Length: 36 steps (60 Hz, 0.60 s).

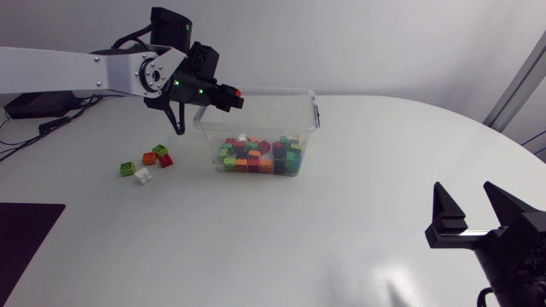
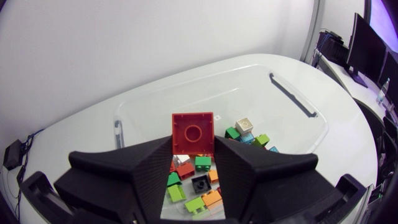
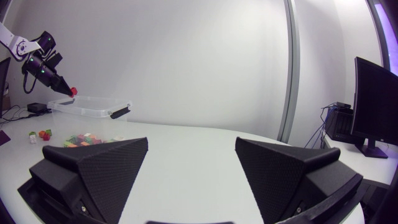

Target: Place the duplo bricks in the container

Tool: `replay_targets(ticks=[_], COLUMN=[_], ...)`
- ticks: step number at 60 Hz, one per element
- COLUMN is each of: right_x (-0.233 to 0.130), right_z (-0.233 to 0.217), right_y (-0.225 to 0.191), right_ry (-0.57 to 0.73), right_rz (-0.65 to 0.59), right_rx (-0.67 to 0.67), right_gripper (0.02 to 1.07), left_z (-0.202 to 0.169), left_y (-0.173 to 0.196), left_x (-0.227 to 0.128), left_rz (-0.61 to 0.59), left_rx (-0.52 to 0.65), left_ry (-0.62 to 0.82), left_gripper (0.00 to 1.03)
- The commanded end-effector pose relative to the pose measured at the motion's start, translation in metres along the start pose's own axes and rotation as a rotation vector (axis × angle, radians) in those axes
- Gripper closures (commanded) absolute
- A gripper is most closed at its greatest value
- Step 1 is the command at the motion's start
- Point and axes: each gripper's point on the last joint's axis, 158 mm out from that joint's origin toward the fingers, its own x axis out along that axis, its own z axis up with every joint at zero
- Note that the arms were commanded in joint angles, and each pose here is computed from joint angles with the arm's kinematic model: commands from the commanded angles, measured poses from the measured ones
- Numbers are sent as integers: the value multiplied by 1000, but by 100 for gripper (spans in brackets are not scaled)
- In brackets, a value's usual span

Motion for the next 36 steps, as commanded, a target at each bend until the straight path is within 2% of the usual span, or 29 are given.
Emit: replay_targets(ticks=[1, 2, 3, 6, 8, 9, 10, 17, 36], right_x=[0, 0, 0, 0, 0, 0, 0, 0, 0], right_z=[-9, -9, -9, -9, -9, -9, -9, -9, -9], right_y=[0, 0, 0, 0, 0, 0, 0, 0, 0], right_ry=[20, 20, 20, 20, 20, 20, 20, 20, 20], right_rz=[0, 0, 0, 0, 0, 0, 0, 0, 0], right_rx=[-26, -26, -26, -26, -26, -26, -26, -26, -26], right_gripper=[6, 6, 6, 6, 6, 6, 6, 6, 6], left_z=[-7, -9, -13, -17, -19, -20, -20, -13, 9], left_y=[1, 2, 3, 5, 5, 6, 5, 12, 92], left_x=[19, 21, 25, 30, 32, 32, 32, 19, -97], left_rz=[6, 7, 11, 16, 16, 16, 14, 25, 138], left_rx=[3, 2, 0, 0, 3, 14, 17, 25, 91], left_ry=[41, 51, 68, 89, 100, 106, 108, 107, 63], left_gripper=[57, 54, 45, 27, 21, 9, 5, 5, 5])
